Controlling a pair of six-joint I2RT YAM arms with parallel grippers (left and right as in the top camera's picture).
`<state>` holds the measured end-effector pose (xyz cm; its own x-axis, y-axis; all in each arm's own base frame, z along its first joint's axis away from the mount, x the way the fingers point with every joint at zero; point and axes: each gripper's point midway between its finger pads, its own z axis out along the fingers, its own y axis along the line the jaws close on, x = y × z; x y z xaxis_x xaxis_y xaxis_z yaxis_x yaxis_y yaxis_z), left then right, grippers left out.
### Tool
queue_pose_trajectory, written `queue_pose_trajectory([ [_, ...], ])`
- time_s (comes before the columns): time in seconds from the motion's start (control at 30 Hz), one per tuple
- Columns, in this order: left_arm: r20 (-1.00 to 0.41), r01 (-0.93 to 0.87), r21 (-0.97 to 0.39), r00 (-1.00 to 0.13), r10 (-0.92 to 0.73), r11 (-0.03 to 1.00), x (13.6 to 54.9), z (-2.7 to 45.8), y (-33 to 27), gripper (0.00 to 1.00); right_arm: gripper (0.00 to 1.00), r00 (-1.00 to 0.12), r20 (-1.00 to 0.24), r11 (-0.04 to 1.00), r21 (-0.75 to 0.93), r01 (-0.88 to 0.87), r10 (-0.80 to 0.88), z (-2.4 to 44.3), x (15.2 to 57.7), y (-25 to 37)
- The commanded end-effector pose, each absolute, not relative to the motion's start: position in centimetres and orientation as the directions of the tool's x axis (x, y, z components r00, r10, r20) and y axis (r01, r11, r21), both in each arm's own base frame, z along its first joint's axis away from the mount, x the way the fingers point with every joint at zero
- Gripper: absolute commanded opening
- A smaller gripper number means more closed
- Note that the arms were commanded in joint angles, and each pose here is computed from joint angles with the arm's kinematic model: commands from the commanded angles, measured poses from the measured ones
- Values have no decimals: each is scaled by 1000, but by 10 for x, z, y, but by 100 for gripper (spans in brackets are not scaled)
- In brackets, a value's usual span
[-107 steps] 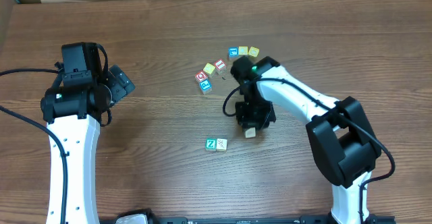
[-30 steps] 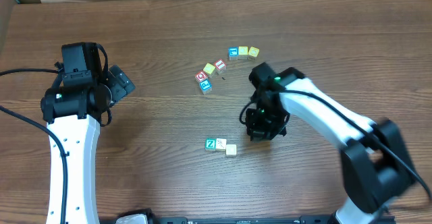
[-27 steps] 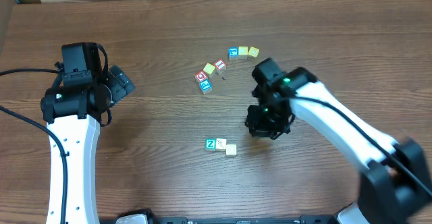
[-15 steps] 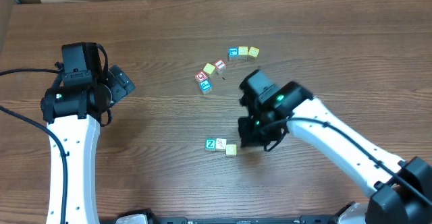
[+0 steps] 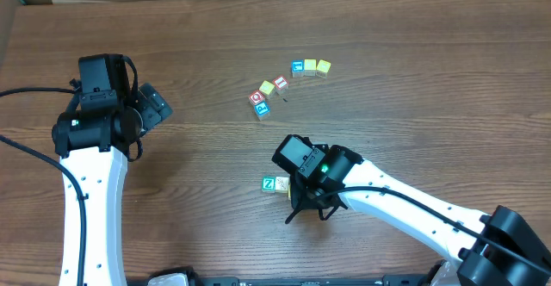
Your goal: Flip 4 blocks
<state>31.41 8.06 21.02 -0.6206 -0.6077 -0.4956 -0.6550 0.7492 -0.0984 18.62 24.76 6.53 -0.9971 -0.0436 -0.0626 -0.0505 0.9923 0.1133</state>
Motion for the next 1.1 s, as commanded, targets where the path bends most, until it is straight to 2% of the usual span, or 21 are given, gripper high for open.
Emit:
queue_pose_trajectory([
  [0.0,-505,-665,-95,-609,-611,741,316,213,84,100,4,-997,-68,995,101,22,29,50,185,241],
  [0.33,-505,-665,-95,-609,-611,741,316,213,84,100,4,-996,-84,985,171,15,29,45,189,255],
  [0.53,-505,-665,-95,-609,-611,741,316,213,84,100,4,-988,-45,977,156,142,151,34,181,247],
  [0.87,-505,-665,-95,-609,-611,741,316,213,84,100,4,-989,-30,960,244,134,145,36,183,266],
  [1.07,-505,-665,-95,-609,-611,741,316,213,84,99,4,-976,-4,949,233,211,218,33,174,268],
])
